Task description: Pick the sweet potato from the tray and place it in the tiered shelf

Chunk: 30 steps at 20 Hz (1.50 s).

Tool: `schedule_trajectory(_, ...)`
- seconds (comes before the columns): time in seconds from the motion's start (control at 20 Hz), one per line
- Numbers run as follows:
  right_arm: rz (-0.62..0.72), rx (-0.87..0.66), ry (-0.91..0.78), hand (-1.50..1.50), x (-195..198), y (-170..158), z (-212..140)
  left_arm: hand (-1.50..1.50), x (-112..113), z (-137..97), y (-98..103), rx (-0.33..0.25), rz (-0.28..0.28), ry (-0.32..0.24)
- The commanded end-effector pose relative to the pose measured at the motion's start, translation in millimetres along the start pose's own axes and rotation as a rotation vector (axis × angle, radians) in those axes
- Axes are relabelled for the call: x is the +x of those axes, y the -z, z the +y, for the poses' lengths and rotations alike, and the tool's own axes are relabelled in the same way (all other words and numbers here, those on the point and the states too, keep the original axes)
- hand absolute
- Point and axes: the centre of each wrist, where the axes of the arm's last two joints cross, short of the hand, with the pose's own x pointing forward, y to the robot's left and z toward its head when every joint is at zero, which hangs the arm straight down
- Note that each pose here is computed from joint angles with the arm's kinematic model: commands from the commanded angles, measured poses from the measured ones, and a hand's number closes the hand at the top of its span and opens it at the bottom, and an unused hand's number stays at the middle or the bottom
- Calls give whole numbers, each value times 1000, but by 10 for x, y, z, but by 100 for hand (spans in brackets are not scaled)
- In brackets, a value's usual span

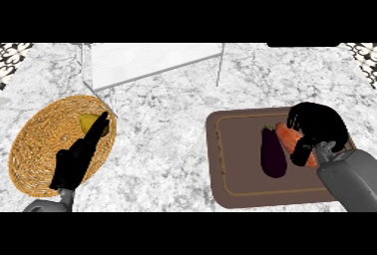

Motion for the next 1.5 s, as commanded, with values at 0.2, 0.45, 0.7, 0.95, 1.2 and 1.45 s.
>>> schedule_trajectory(0.2,-300,-57,104,150,1111,-471,143,0,-120,-65,38,-17,91,-8)
schedule_trajectory(0.45,-301,-220,164,150,1073,-791,-493,0,-108,-29,-32,6,80,-5)
schedule_trajectory(0.7,-349,-403,333,150,1245,-1035,-944,0,-184,-57,-22,-17,82,-15)
schedule_trajectory(0.95,-374,-504,496,150,1257,-1090,-1408,0,-257,-155,-103,-15,82,-31)
schedule_trajectory(1.2,-363,-537,507,150,1411,-912,-1910,0,-147,-189,0,-25,76,-7)
schedule_trajectory(1.45,-309,-588,485,150,1868,-868,-2145,0,-136,-114,11,-39,80,-15)
